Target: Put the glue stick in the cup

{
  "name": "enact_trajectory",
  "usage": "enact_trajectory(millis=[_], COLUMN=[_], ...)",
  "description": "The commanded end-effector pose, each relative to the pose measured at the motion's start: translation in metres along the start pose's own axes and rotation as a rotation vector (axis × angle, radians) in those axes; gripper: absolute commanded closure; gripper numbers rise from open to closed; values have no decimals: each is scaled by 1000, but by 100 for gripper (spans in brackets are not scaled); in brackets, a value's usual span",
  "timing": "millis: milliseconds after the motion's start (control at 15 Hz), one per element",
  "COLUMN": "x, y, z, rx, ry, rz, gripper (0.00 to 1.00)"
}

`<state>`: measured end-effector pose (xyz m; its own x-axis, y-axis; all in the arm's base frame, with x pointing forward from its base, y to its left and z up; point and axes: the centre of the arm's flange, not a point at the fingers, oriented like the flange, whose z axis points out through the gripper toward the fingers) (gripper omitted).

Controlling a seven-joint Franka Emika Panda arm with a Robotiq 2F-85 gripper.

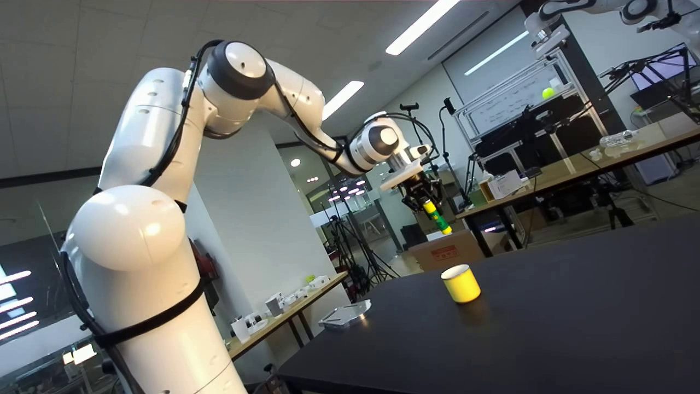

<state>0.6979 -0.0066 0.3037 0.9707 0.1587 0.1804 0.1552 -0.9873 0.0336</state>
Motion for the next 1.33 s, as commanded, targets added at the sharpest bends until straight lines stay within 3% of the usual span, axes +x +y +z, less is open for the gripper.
enact_trajectory(millis=[0,533,1267], x=[23,20,3], y=[-4,-4,0], z=[28,97,173], rx=[24,85,88], ry=[-66,-106,-223], rz=[1,2,17], gripper=[91,91,91])
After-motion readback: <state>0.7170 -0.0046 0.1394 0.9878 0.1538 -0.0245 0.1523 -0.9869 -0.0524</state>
